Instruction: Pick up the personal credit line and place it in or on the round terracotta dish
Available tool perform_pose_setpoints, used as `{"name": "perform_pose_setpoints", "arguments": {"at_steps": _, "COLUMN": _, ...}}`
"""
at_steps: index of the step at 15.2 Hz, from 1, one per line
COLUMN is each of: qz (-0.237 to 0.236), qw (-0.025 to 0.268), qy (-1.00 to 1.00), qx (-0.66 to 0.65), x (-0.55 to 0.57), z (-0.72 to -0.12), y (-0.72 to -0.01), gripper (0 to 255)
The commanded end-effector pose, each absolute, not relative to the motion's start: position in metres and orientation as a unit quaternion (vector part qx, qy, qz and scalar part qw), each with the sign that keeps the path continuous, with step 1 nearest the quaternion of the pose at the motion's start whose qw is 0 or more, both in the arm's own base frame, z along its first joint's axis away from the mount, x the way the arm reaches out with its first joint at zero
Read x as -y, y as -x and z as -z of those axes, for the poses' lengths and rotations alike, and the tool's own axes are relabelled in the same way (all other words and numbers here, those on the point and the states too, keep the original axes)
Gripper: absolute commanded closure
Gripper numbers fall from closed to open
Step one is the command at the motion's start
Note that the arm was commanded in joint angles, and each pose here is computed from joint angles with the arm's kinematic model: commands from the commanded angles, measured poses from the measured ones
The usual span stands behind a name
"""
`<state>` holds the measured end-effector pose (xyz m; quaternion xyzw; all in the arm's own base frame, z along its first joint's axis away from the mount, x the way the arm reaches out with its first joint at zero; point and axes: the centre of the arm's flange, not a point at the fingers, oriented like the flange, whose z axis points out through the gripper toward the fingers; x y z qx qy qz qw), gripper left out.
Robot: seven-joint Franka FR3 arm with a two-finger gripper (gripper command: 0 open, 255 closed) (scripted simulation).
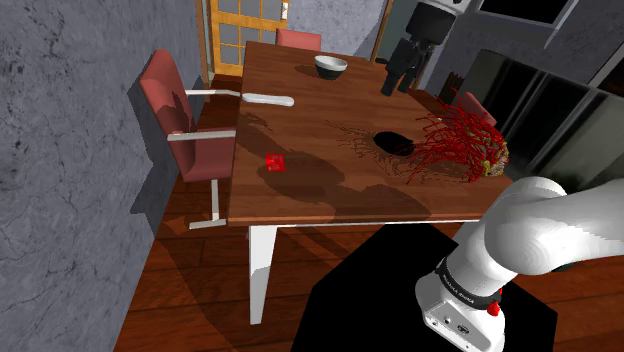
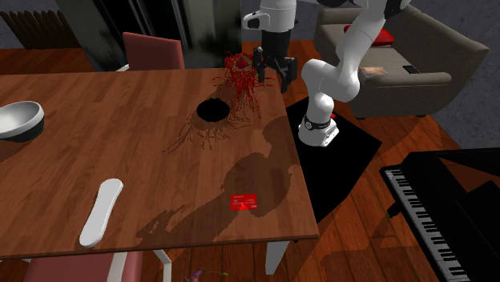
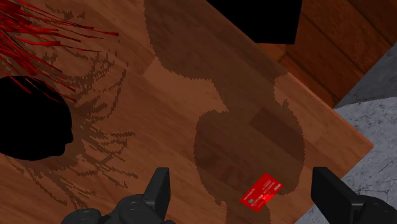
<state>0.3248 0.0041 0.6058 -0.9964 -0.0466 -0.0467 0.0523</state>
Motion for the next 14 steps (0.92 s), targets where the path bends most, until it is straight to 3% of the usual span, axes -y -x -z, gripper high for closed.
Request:
{"name": "perform_pose_setpoints", "arguments": {"at_steps": 1, "qz": 0.047, "qw": 0.052, "qy": 0.996, "qx": 0.047, "x": -0.004, "z": -0.606, "y": -0.325, "gripper": 0}}
{"name": "perform_pose_setpoints", "arguments": {"at_steps": 14, "qz": -0.114, "qw": 0.069, "qy": 0.985, "qx": -0.111, "x": -0.080, "z": -0.502, "y": -0.482, "gripper": 0}}
